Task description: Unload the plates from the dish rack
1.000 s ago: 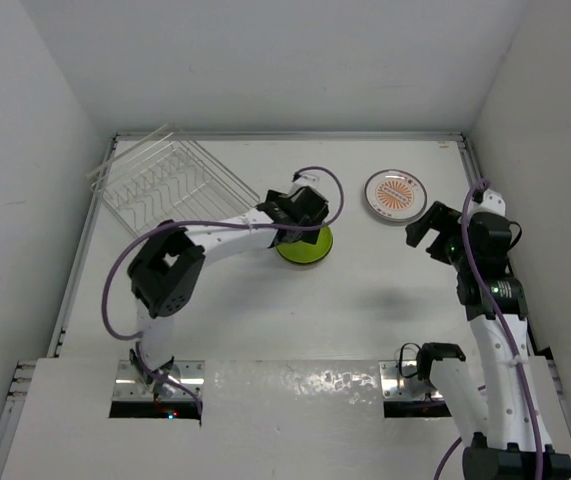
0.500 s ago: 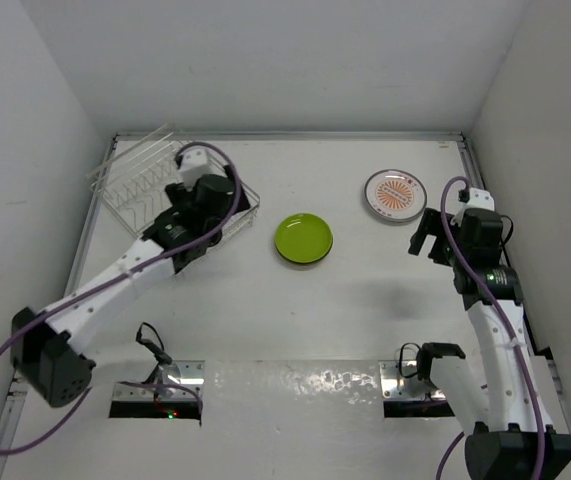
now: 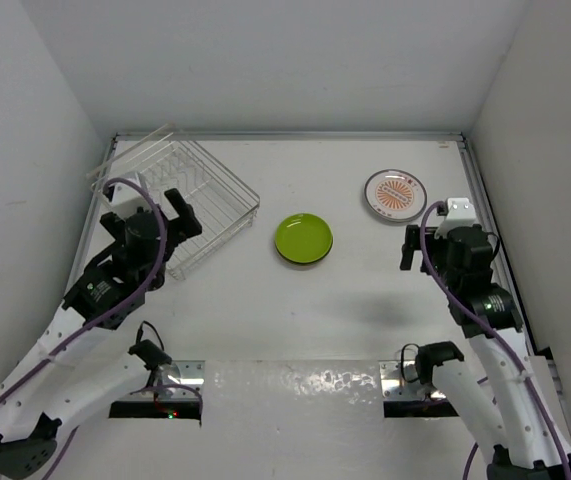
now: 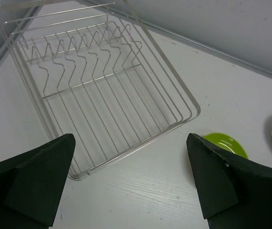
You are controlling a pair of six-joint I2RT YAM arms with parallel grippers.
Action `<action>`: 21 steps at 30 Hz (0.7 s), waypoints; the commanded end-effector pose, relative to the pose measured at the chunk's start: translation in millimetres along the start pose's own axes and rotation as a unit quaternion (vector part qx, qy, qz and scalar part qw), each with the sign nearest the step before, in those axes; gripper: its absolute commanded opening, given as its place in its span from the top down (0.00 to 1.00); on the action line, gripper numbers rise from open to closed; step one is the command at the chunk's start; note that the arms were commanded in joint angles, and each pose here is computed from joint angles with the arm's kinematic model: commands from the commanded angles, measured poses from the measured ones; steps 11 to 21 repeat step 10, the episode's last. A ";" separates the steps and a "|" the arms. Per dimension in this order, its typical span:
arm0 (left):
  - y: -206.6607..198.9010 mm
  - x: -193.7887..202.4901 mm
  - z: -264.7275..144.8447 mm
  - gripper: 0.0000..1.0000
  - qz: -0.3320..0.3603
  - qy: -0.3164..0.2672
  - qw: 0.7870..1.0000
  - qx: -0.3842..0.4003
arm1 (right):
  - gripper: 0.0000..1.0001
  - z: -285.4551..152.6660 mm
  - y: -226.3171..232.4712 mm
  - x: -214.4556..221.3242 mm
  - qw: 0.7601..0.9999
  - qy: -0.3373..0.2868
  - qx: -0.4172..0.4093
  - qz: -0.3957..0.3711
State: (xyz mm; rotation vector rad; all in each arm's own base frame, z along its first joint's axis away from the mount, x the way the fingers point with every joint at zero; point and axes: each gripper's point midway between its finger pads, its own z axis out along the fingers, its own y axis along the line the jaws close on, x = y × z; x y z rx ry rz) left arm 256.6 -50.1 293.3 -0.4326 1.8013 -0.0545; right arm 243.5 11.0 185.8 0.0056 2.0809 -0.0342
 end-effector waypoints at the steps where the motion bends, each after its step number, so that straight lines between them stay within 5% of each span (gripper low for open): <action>1: 12.8 11.0 -1.9 0.00 0.060 0.010 0.998 -0.006 | 0.01 -2.0 -10.6 -7.7 0.999 -0.017 0.032 -0.010; 21: 35.0 23.4 0.1 0.00 0.060 0.003 0.997 -0.049 | 0.01 4.1 -8.0 -1.1 1.000 -0.008 0.027 -0.008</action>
